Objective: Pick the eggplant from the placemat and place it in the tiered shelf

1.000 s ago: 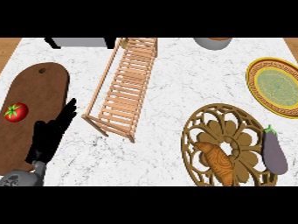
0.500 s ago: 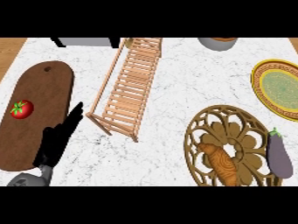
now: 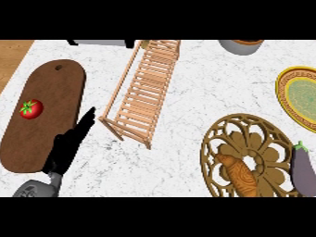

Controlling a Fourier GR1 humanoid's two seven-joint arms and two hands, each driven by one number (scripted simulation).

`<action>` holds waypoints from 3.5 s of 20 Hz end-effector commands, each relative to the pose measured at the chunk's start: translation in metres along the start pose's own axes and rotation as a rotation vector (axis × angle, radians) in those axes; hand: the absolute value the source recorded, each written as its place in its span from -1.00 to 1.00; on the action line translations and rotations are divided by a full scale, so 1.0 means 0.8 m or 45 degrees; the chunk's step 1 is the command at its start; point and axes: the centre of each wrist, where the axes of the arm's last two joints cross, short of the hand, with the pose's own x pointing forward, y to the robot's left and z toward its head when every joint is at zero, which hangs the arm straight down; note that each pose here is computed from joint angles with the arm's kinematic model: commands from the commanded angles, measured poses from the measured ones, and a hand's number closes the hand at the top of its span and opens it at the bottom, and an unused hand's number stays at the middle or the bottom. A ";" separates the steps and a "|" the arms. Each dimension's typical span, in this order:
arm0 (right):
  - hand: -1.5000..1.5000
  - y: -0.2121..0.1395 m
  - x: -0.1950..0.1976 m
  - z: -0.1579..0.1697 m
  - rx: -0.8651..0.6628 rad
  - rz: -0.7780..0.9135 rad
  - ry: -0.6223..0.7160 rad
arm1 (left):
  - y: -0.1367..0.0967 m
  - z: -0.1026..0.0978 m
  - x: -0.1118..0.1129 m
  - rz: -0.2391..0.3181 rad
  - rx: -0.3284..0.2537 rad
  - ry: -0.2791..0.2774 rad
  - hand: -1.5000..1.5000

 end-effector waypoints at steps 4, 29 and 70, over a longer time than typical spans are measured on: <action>-1.00 0.019 0.067 -0.025 0.094 0.247 0.148 | 0.007 0.006 -0.001 -0.014 0.043 0.027 0.00; -1.00 0.094 0.110 -0.080 0.192 0.470 0.428 | 0.012 0.009 -0.003 0.016 0.081 0.058 0.00; 1.00 0.213 0.229 0.035 -0.015 1.161 -0.653 | 0.003 0.004 -0.006 0.010 -0.029 0.025 0.00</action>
